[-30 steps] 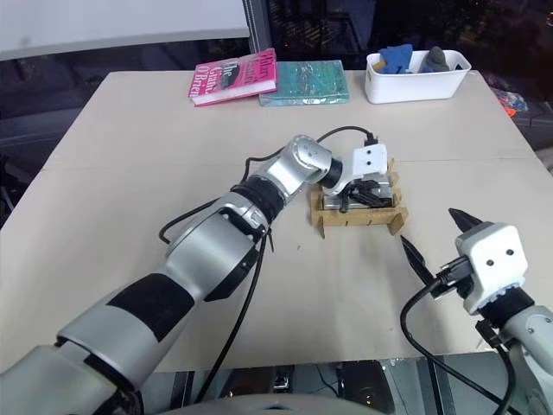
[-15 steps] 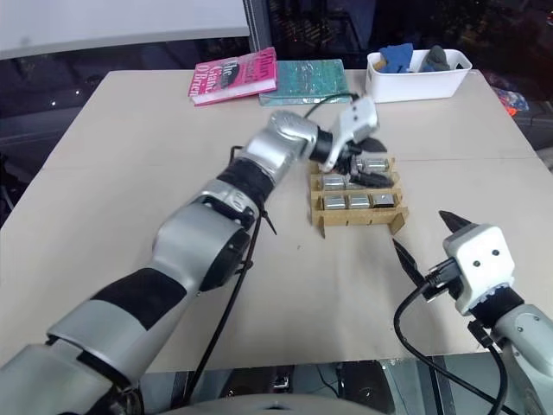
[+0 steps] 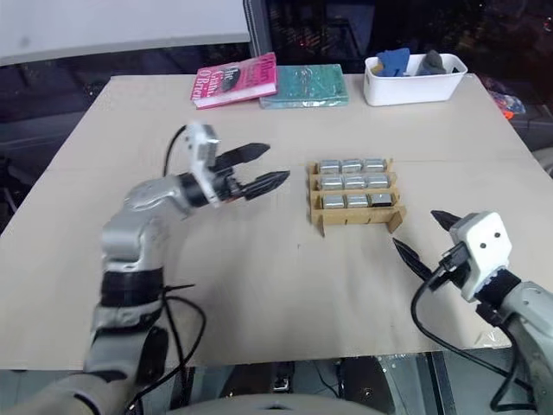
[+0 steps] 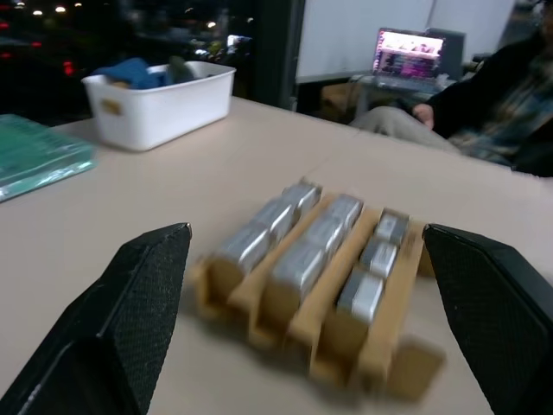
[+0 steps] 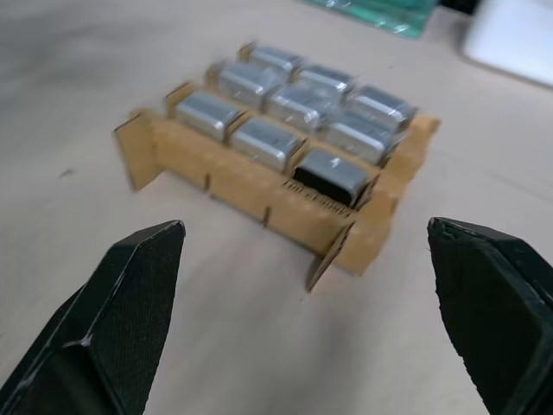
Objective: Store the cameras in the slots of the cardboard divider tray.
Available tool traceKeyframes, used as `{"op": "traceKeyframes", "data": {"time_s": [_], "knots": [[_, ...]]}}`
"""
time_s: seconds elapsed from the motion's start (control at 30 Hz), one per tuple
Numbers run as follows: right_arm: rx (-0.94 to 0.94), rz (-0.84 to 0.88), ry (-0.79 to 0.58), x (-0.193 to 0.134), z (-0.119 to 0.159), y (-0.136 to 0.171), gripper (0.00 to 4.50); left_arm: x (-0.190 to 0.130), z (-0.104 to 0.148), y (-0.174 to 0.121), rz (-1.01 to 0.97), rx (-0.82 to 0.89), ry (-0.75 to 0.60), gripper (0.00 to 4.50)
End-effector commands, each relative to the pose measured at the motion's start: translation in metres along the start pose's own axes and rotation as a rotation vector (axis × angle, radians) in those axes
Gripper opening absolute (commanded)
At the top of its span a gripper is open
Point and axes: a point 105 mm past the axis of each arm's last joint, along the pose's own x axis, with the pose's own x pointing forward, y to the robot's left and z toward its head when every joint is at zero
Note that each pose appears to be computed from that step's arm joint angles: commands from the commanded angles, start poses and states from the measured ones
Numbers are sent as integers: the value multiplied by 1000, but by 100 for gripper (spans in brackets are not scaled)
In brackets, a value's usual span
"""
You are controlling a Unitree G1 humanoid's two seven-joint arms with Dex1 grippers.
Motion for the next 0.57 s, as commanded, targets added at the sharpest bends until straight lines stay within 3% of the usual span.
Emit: {"op": "traceKeyframes", "data": {"time_s": [0.03,0.3,0.57], "knots": [[-24,-17,22,-20,-2,-13,450,-29,-5,-12,1,-11,18,446],[-33,-98,97,-50,-15,-34,450,-60,-33,-24,53,-73,124,446],[-40,-149,98,-54,-16,-44,450,-65,-34,-14,152,-101,103,446]]}}
